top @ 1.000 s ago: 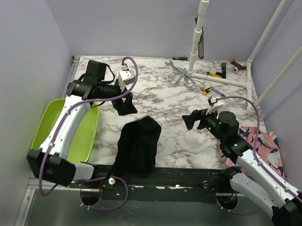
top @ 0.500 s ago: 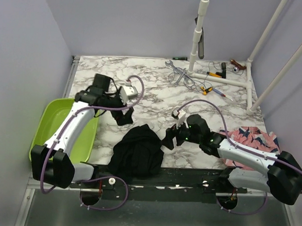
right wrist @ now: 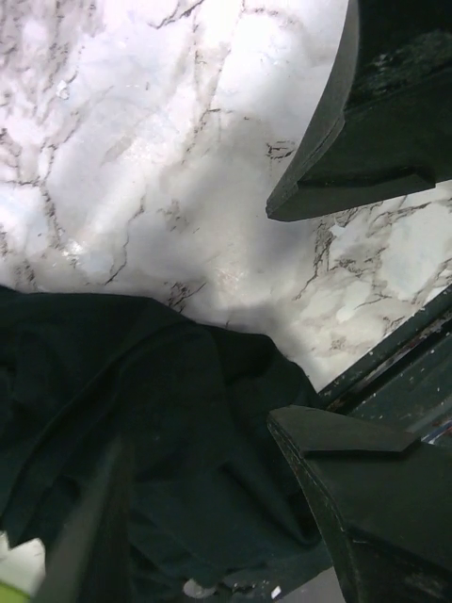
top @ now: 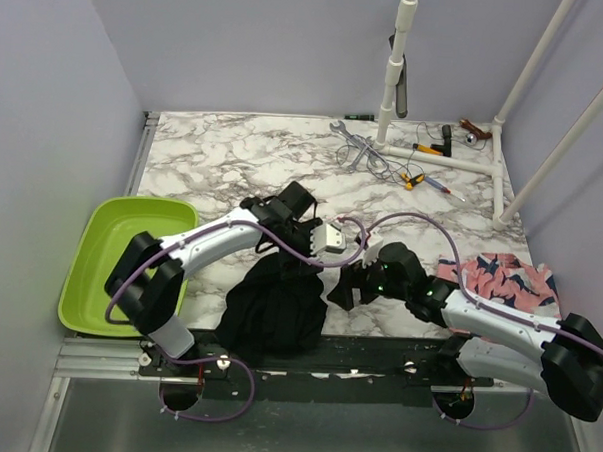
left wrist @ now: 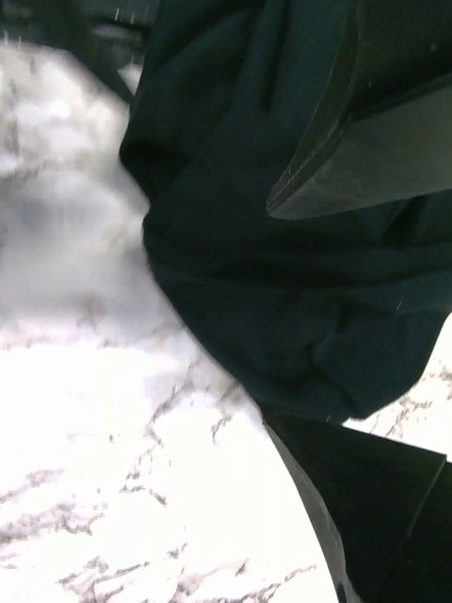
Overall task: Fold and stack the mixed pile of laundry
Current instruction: Flatten out the T-shirt at the center of the board.
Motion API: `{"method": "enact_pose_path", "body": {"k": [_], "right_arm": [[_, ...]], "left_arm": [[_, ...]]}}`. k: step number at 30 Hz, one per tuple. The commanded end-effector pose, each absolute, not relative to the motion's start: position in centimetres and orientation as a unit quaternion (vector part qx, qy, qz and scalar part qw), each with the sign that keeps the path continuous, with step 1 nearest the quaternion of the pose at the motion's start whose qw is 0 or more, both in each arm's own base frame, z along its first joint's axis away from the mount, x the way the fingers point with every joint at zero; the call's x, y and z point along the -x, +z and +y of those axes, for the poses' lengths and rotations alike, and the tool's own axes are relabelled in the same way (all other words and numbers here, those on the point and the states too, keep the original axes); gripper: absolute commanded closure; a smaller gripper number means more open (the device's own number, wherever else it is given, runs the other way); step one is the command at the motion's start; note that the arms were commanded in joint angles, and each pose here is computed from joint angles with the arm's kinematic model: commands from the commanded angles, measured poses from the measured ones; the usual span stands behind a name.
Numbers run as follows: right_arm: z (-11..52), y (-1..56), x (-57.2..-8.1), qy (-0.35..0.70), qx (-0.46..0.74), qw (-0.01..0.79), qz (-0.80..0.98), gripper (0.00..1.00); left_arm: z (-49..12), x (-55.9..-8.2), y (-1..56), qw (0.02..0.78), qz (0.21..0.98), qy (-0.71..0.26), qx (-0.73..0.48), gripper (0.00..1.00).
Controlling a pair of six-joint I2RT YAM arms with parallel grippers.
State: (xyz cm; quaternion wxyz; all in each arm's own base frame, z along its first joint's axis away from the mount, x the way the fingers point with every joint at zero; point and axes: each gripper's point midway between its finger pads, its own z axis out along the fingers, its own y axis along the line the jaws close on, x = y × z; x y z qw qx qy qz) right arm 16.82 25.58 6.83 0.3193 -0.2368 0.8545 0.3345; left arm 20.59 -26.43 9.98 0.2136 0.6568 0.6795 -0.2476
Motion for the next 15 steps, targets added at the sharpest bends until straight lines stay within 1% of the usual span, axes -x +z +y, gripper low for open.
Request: {"method": "enact_pose_path", "body": {"k": [1,3,4,5,6,7,8,9,10,11,12,13,15], "right_arm": [[25.0,7.5,-16.8,0.336,0.212,0.332,0.855,0.13],[24.8,7.4,-16.6,0.338,0.209,0.333,0.855,0.13],[24.7,7.4,-16.6,0.338,0.207,0.333,0.856,0.13],[24.7,7.4,-16.6,0.338,0.207,0.332,0.856,0.13],[24.8,7.4,-16.5,0.339,0.207,0.331,0.856,0.13],[24.8,7.4,-16.5,0.340,0.208,0.330,0.855,0.14],[24.8,7.3,-16.5,0.340,0.209,0.329,0.856,0.14],[24.9,7.4,-16.5,0.340,0.209,0.329,0.856,0.14],[24.9,7.4,-16.6,0.338,0.210,0.329,0.856,0.14],[24.9,7.4,-16.7,0.336,0.210,0.330,0.857,0.14],[24.9,7.6,-16.8,0.335,0.209,0.330,0.857,0.14],[24.8,7.6,-16.8,0.333,0.207,0.331,0.858,0.14],[24.8,7.6,-16.8,0.332,0.206,0.332,0.858,0.14]], "left_arm": [[-27.1,-24.7,8.1,0.205,0.700,-0.183,-0.659,0.19],[-27.2,-24.6,7.2,0.193,0.701,-0.185,-0.661,0.22],[-27.3,-24.5,6.9,0.190,0.700,-0.190,-0.662,0.26],[-27.4,-24.4,6.6,0.186,0.699,-0.193,-0.662,0.33],[-27.5,-24.4,6.4,0.181,0.701,-0.196,-0.661,0.43],[-27.6,-24.4,6.5,0.179,0.702,-0.199,-0.660,0.57],[-27.8,-24.3,6.7,0.173,0.703,-0.206,-0.659,0.66],[-28.0,-23.9,7.0,0.166,0.700,-0.217,-0.659,0.77],[-28.0,-23.3,7.4,0.154,0.698,-0.230,-0.661,0.85],[-28.1,-22.4,7.8,0.141,0.687,-0.247,-0.669,0.89],[-27.9,-21.4,8.1,0.122,0.681,-0.262,-0.673,0.89],[-27.6,-20.7,8.3,0.110,0.676,-0.271,-0.677,0.86],[-27.0,-20.4,7.9,0.104,0.674,-0.265,-0.681,0.67]]}}
